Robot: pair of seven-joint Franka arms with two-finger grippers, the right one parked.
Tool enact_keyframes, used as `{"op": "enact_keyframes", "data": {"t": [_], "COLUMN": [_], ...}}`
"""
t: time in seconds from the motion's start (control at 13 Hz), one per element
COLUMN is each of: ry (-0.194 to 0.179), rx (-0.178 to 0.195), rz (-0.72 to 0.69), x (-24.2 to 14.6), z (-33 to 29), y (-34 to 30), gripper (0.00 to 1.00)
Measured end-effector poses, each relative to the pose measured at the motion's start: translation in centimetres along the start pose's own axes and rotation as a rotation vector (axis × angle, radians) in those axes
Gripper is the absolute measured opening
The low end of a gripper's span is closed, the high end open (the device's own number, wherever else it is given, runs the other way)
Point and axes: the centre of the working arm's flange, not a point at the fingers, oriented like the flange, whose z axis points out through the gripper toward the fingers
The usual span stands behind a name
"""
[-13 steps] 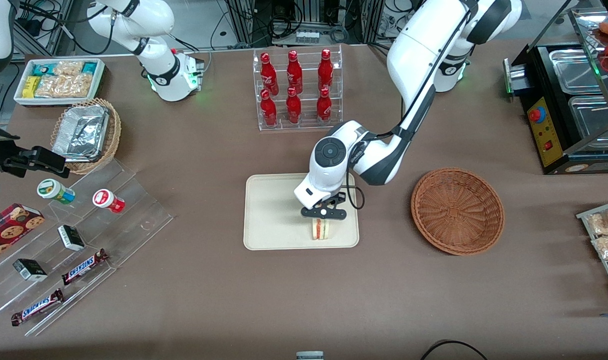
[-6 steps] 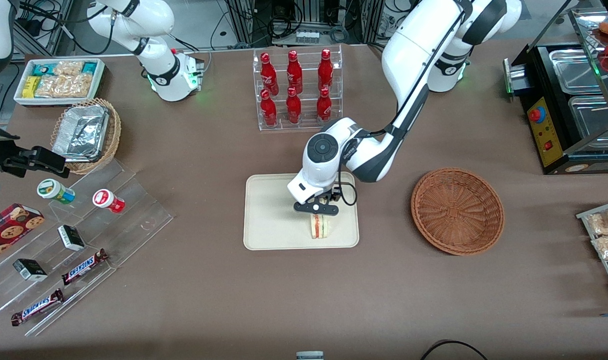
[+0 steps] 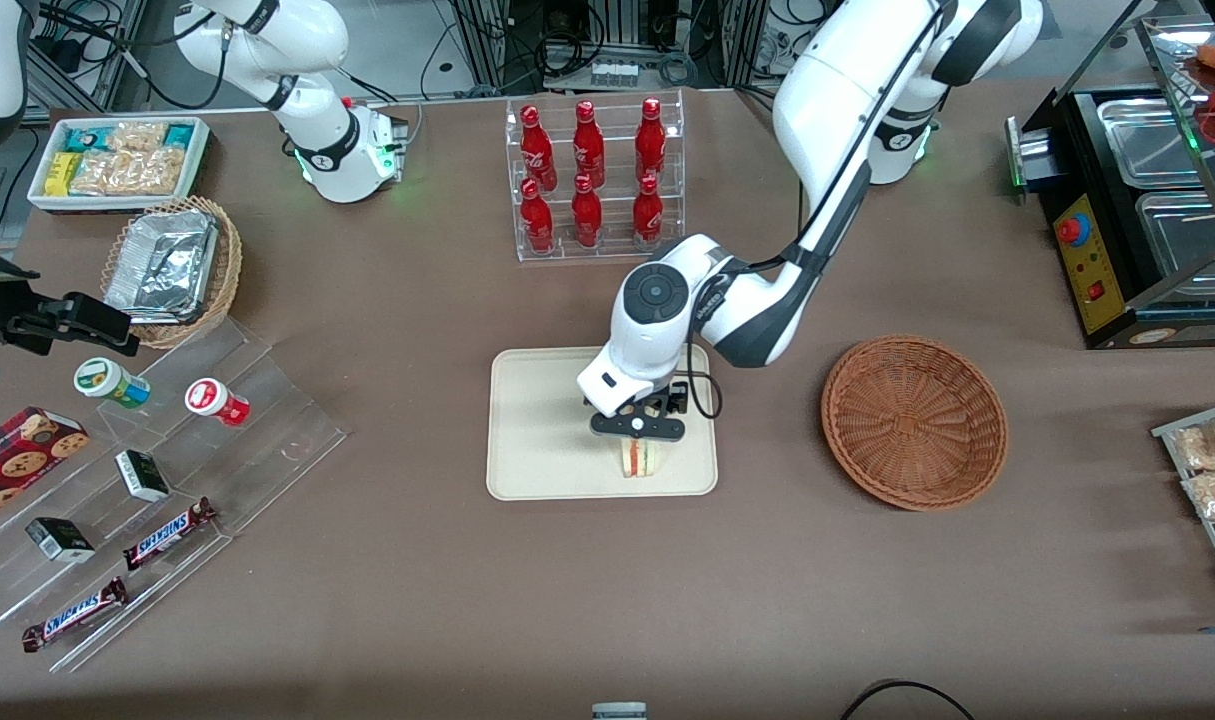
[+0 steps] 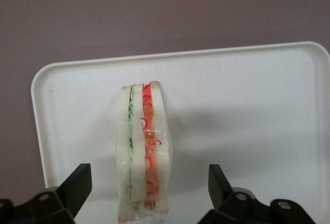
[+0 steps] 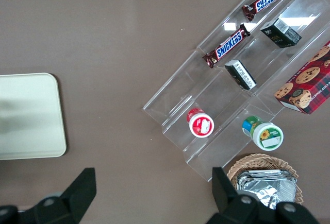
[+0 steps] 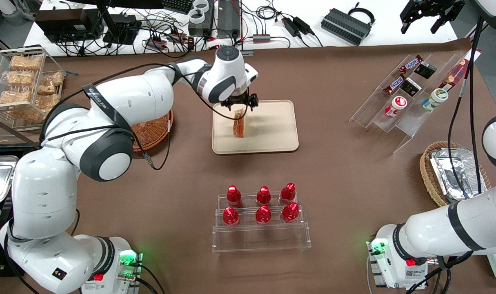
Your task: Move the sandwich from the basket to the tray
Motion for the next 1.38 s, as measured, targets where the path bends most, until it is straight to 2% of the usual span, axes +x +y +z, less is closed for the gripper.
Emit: {"op": "enact_keyframes", "data": {"t": [0.23,0.38,0.54,0.85,1.08,1.38], "ry": [0.001,0.023,0.045,-0.016,-0.07,-0.144], "rx": [0.048,0.079,0.091,0.063,0.079,0.099], "rz": [-0.046,-0.079,-0.106,-0.107,-0.098,-0.129], "x": [2.6,4.6,6.7,10.0,11.0,10.0], "z": [-3.4,-6.0,-8.1,-11.6,-15.6,-21.3], "y": [-2.6,-5.1,-8.4,-17.2,-24.3,-30.7], "gripper": [1.0,1.0,1.0,1.0,1.0,1.0]}}
